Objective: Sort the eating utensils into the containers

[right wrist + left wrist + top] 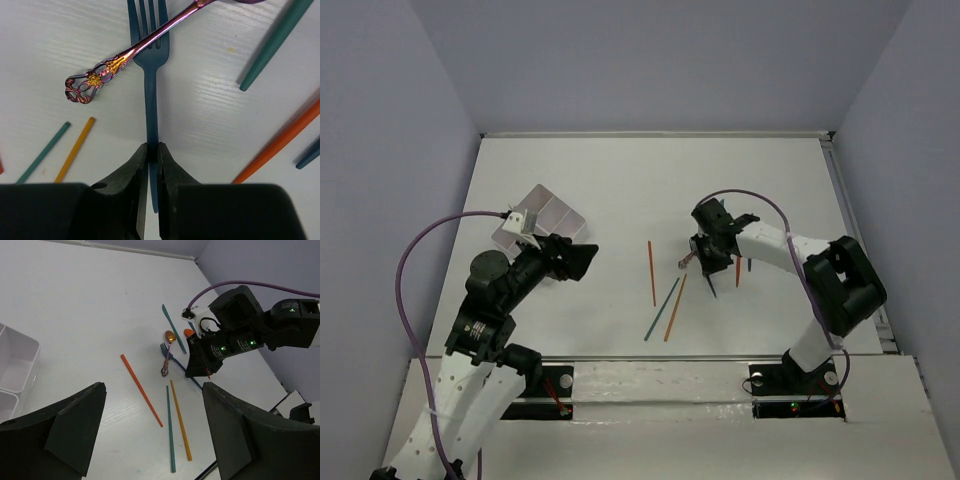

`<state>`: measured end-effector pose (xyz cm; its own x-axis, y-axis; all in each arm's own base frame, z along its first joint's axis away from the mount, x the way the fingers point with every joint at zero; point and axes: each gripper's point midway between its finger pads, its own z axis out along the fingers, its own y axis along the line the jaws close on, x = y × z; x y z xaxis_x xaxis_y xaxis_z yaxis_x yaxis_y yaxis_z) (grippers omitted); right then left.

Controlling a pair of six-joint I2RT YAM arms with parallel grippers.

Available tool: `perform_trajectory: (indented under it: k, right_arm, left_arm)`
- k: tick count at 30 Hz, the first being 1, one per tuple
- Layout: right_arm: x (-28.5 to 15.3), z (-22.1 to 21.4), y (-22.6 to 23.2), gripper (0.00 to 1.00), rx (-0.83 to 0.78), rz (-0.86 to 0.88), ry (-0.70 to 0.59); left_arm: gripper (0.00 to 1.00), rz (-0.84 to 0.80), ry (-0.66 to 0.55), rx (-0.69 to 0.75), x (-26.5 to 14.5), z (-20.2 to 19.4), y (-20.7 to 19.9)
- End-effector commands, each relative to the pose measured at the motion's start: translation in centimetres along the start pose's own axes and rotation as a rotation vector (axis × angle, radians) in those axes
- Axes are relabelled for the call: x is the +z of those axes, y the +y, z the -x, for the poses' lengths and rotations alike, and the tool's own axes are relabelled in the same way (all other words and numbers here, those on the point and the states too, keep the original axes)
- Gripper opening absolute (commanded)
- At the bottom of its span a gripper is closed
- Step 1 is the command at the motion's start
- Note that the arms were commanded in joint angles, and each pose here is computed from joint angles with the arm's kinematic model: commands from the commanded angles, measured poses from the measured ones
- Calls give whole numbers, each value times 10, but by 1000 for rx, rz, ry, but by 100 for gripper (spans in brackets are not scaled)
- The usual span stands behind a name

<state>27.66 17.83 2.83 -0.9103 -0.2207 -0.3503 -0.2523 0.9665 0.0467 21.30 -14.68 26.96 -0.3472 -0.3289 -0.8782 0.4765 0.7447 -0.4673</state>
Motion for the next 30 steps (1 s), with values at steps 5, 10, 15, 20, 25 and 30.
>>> perform_trajectory:
  k: [5,10,15,20,25,30]
  right_arm:
    - [-43,23,68,7,3,397,-128]
    - [-71,32,97,7,36,597,-216]
    - [-87,29,115,7,49,736,-230]
    - [-99,33,122,7,46,801,-276]
    - [-125,52,132,7,19,864,-395]
    - [-137,57,150,7,-66,803,-475]
  left_arm:
    - [90,-29,-23,9,2,6,-4]
    - [90,-28,-17,5,4,5,-4]
    - [90,-54,7,-18,9,1,-7]
    - [89,-86,58,-96,20,-15,-8]
    - [83,-134,96,-180,37,-32,-12]
    - [80,-135,133,-244,58,-48,-23]
